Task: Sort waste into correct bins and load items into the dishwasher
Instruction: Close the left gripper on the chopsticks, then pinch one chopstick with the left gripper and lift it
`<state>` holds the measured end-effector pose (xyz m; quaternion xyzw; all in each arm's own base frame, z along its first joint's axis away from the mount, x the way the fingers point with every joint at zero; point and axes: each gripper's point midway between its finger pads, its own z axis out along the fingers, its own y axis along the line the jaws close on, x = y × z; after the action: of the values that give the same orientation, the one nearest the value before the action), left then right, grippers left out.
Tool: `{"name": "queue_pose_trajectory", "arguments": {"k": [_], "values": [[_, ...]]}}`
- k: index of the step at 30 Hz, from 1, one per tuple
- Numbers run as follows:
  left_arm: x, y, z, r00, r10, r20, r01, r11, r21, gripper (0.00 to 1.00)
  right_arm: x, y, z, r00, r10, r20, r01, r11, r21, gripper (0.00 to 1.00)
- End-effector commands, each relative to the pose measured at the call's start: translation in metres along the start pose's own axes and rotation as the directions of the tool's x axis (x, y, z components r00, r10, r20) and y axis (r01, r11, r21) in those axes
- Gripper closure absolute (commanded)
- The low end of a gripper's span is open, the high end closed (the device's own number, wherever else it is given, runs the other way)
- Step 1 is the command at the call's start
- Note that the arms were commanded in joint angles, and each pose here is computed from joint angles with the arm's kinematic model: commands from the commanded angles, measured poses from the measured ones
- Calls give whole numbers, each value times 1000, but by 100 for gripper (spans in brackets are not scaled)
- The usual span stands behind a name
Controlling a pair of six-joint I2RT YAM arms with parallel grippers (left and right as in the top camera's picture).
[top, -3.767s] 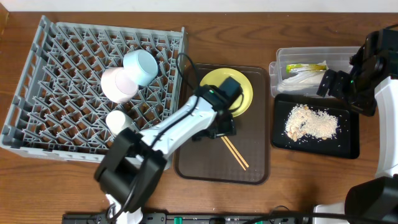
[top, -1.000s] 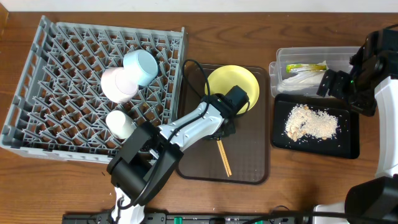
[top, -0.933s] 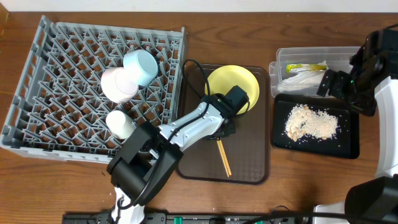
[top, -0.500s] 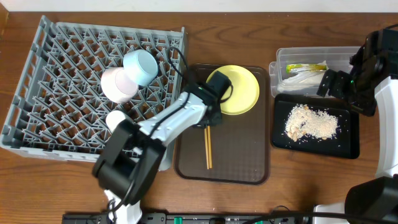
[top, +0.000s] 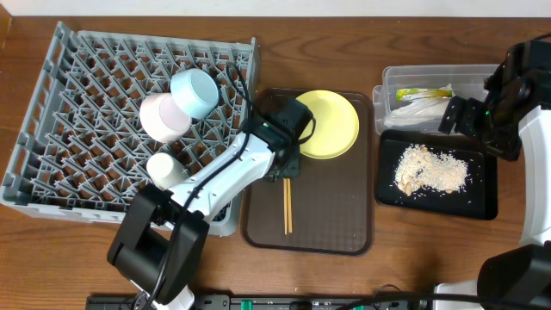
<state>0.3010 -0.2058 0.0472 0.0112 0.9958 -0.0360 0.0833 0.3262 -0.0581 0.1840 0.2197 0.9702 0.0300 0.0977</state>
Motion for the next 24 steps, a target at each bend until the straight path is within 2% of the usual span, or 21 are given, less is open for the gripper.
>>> {"name": "queue_pose_trajectory", "arguments": {"k": [1,8,13,24], "values": [[14,10,12,999,-34,-35,33,999,-31,64,0,3,-8,1000,3,21,-3,1000,-11,1],[25,8,18,997,-35,-75,35,999,-4,53,0,3,-8,1000,3,21,-3,1000,-11,1],[29,-3,19,995,-29,-96,34,998,50,53,0,3,-8,1000,3,20,-3,1000,-11,1],[49,-1,39,992,-3,-129,7,999,32,52,0,3,-8,1000,3,20,-3,1000,-11,1]]}}
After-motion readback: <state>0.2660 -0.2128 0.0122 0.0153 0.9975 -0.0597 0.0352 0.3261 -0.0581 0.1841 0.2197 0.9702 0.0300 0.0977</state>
